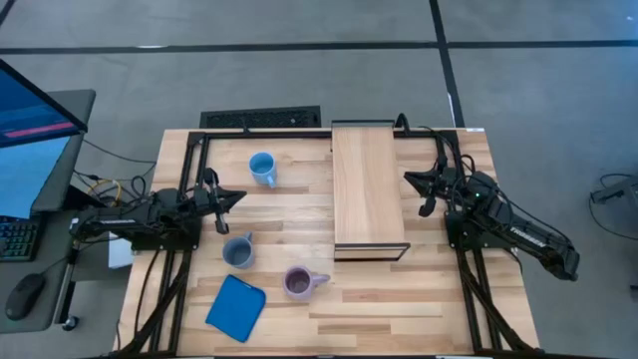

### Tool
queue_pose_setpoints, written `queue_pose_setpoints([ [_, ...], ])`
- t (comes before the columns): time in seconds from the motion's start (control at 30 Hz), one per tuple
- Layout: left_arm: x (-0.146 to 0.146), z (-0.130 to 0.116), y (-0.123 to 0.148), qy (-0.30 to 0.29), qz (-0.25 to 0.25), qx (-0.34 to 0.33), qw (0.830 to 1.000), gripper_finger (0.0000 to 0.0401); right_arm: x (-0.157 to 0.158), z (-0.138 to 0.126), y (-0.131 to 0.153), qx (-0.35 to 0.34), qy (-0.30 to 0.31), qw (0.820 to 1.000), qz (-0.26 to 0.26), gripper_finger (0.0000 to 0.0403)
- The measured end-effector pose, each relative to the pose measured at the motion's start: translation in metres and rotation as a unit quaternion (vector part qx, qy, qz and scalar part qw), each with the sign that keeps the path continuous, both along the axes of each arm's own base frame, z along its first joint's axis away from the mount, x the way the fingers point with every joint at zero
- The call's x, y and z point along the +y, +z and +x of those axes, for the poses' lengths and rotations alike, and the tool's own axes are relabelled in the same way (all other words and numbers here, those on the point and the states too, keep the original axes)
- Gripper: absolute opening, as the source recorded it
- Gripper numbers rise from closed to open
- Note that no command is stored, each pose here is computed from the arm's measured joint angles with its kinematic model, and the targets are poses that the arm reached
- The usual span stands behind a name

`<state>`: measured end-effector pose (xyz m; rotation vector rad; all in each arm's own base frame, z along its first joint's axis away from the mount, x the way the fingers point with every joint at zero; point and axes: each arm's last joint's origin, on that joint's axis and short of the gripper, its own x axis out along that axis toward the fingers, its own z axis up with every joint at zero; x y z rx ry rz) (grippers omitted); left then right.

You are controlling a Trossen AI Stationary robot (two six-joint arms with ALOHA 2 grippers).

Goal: Stack small to large cups/mugs on shelf
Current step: Put the violet mug on the shelf

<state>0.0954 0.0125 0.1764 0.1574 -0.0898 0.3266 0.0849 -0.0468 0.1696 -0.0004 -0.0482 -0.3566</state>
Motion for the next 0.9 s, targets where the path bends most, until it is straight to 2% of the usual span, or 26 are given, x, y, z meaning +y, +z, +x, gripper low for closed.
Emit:
queue_pose_setpoints([
  [0.2, 0.0045, -0.0019, -0.0003, 0.082, -0.022, -0.005, 0.996, 0.0003, -0.0001, 0.0000, 0.0000, 0.000, -0.001, 1.000, 0.000, 0.0064],
  [0.43, 0.0051, -0.0019, -0.0027, 0.096, -0.004, 0.016, 0.995, 0.0027, -0.0027, -0.0012, 0.0000, -0.001, -0.051, 0.999, 0.002, 0.0064],
  [0.63, 0.0053, -0.0021, -0.0027, 0.105, 0.036, 0.034, 0.993, 0.0032, -0.0055, -0.0026, -0.0011, 0.003, -0.105, 0.994, 0.006, 0.0064],
  [0.9, 0.0057, -0.0023, -0.0027, 0.111, 0.029, 0.031, 0.993, 0.0032, -0.0067, -0.0034, -0.0024, 0.009, -0.130, 0.991, 0.010, 0.0064],
])
